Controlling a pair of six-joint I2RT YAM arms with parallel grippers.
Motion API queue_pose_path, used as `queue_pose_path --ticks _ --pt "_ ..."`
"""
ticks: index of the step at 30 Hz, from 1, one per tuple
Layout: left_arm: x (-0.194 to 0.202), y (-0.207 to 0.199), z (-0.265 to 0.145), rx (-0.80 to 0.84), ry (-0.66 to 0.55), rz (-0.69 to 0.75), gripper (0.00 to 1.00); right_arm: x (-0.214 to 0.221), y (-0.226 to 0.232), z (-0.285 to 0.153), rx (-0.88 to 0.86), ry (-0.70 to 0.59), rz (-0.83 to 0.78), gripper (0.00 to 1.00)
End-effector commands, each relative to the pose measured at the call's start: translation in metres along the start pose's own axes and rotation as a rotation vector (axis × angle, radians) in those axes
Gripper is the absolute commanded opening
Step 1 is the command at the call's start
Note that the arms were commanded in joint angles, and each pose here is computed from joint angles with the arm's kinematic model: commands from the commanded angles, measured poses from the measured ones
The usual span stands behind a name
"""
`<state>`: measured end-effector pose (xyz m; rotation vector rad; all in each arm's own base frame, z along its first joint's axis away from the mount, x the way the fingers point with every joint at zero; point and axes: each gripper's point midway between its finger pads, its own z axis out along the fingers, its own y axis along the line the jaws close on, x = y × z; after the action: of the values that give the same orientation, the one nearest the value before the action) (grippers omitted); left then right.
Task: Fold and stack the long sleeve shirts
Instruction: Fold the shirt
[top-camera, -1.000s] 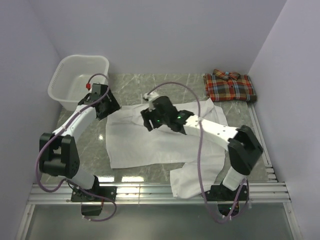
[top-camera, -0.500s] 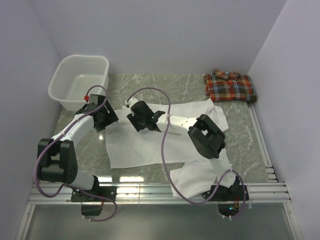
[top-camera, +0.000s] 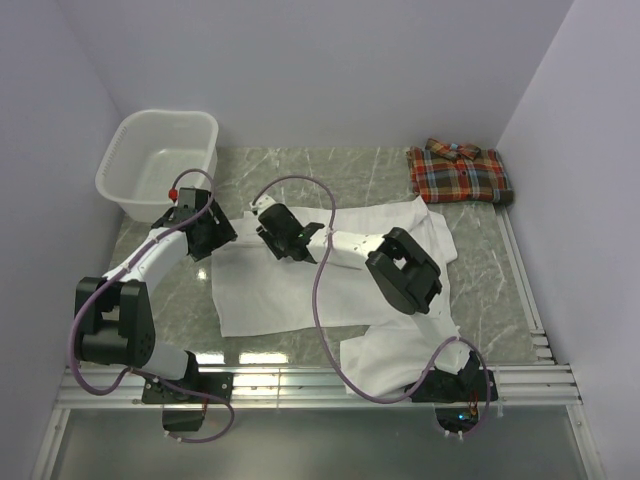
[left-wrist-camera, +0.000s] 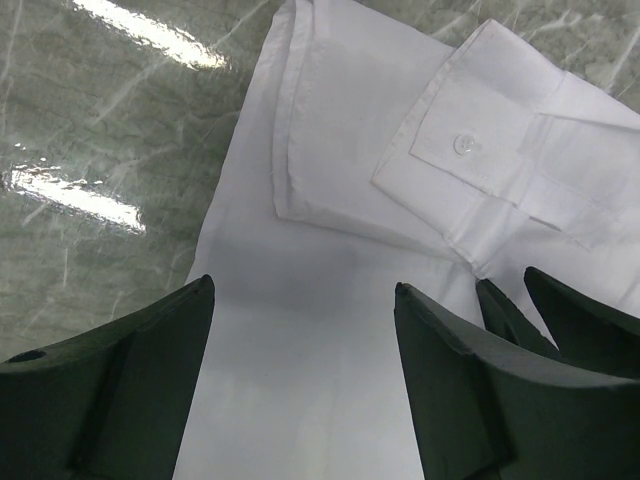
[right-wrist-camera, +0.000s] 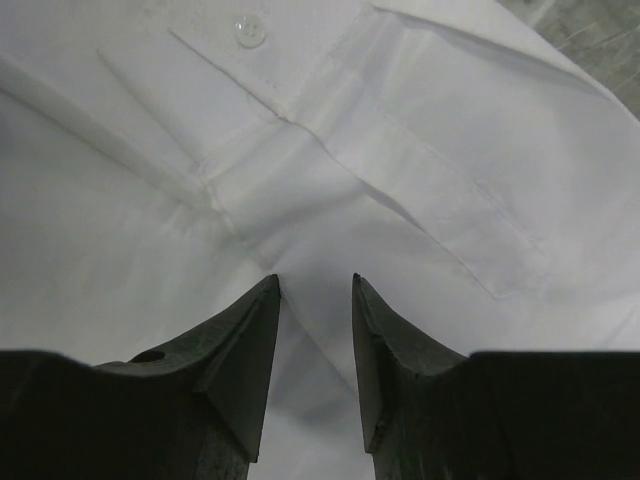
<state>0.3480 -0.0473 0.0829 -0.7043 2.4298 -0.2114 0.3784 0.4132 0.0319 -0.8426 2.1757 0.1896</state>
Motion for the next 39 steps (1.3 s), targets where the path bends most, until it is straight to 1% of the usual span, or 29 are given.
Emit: queue_pose_path --ticks 1,3,4,6,7,9,10,14,19,23,28,34,39 --pt "-0.011 -0.009 -0.007 0.042 -0.039 0.012 0.78 -0.021 -0.003 0.004 0.041 -0.057 -0.004 0.40" --pt "-0.010 -0.009 -0.007 0.045 -0.037 0.010 0.78 -0.022 -0.005 0.005 0.048 -0.058 -0.002 0.37" --pt "-0.010 -0.009 -0.007 0.046 -0.036 0.010 0.78 -0.021 -0.005 0.004 0.049 -0.058 -0.029 0.33" --pt "-0.009 -0.010 -0.006 0.047 -0.033 0.010 0.78 -0.021 -0.006 0.004 0.052 -0.061 -0.031 0.26" --pt "-0.009 -0.009 -0.005 0.044 -0.032 0.011 0.78 -0.021 -0.006 0.003 0.052 -0.060 -0.032 0.20" --pt "-0.011 -0.010 -0.006 0.047 -0.035 0.009 0.78 -0.020 -0.006 0.003 0.049 -0.058 -0.035 0.14" --pt "-0.011 -0.011 -0.006 0.053 -0.035 0.009 0.78 -0.021 -0.007 0.003 0.049 -0.059 -0.034 0.09" --pt "-0.008 -0.015 -0.005 0.068 -0.014 0.002 0.78 -0.034 -0.005 -0.010 0.024 -0.092 -0.022 0.01" --pt "-0.017 -0.026 -0.007 0.084 -0.012 -0.039 0.79 -0.061 -0.004 -0.032 -0.010 -0.154 0.002 0.00" --pt "-0.023 -0.038 -0.006 0.116 -0.001 -0.078 0.78 -0.069 -0.003 -0.040 -0.046 -0.172 0.019 0.00" --pt "-0.027 -0.054 -0.002 0.162 0.035 -0.131 0.77 -0.073 -0.003 -0.048 -0.110 -0.186 0.127 0.00" --pt "-0.022 -0.055 0.004 0.147 0.068 -0.185 0.77 -0.078 -0.007 -0.053 -0.161 -0.197 0.208 0.00" --pt "-0.013 -0.051 0.008 0.130 0.095 -0.215 0.78 -0.076 -0.005 -0.054 -0.192 -0.197 0.244 0.00"
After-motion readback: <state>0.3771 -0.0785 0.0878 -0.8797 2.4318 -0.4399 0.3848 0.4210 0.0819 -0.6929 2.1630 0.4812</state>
